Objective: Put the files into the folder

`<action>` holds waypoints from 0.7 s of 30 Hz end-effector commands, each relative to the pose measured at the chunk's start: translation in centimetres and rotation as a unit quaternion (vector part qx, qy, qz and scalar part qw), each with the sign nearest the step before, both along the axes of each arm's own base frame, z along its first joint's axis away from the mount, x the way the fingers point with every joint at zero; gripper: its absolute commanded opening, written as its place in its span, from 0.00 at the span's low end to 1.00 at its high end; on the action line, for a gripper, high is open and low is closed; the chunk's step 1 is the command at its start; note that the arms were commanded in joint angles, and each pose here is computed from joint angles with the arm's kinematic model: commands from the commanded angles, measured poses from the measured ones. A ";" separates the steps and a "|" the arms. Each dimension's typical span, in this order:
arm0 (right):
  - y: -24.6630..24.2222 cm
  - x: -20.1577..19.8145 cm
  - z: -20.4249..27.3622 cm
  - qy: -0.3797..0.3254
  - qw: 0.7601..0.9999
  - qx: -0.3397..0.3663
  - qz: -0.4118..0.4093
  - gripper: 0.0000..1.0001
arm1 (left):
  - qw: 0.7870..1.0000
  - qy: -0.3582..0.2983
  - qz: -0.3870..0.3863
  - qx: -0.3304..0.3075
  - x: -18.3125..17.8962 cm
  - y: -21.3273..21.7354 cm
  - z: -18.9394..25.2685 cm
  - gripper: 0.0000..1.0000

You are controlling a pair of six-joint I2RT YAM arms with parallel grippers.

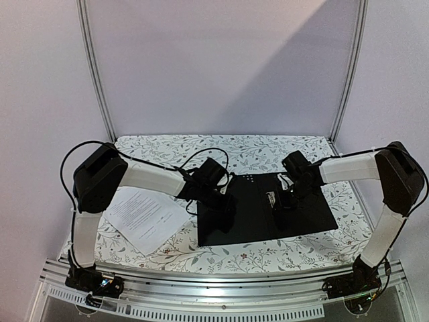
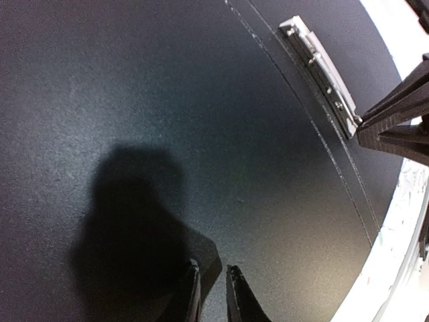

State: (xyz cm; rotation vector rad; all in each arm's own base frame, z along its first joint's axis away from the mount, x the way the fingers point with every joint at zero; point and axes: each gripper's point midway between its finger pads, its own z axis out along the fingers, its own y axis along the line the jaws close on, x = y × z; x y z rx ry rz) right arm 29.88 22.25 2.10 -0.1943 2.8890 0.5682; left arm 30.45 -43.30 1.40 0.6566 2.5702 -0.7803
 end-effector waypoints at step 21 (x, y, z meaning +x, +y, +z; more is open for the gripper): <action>-1.0 0.1 0.0 0.006 1.000 0.000 -0.021 0.12 | 0.998 0.034 -0.009 0.053 -1.6 1.5 -3.7 0.12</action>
